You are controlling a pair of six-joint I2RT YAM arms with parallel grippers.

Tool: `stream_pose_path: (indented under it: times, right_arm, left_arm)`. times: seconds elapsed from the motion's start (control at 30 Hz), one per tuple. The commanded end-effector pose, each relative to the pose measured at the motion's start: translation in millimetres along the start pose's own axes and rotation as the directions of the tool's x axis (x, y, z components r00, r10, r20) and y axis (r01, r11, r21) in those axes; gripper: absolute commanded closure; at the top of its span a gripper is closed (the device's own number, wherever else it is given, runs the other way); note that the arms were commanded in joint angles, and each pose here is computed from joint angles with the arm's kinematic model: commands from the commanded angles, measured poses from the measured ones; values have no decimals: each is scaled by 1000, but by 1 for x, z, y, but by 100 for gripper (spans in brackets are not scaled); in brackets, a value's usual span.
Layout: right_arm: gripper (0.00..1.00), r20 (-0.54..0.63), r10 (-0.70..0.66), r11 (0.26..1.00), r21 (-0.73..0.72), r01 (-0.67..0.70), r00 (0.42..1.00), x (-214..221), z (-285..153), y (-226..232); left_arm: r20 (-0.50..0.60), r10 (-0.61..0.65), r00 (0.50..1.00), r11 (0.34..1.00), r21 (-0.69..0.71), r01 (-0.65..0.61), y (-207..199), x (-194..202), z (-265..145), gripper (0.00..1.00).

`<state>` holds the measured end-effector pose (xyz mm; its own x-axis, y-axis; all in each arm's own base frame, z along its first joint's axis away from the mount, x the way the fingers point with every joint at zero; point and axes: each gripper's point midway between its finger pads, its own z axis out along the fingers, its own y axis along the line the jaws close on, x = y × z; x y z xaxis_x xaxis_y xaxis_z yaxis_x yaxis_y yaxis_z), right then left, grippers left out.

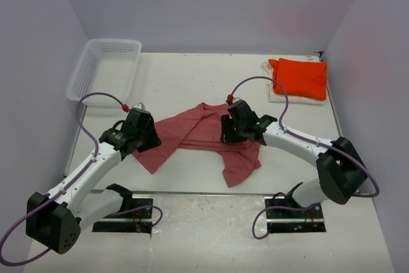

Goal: Fold and stack the t-shirts
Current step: Flatten out the tshirt

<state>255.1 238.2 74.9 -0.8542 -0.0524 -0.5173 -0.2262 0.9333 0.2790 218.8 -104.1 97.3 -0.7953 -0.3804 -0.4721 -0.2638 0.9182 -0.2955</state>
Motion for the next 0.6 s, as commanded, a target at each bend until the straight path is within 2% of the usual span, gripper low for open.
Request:
stream_pose_path:
  times: [0.0,0.2,0.57]
  right_arm:
    - [52,12,21,1000,-2,-21,1000,1,5,0]
    - [53,-6,20,1000,16,-20,1000,10,11,-5]
    - [58,15,6,1000,25,-7,1000,-7,13,0]
  left_arm:
    - [37,-2,999,1000,24,1,-9,-12,-9,55]
    - [39,-2,999,1000,30,1,-11,-13,-10,55]
    - [36,2,999,1000,31,-4,-10,-12,-10,54]
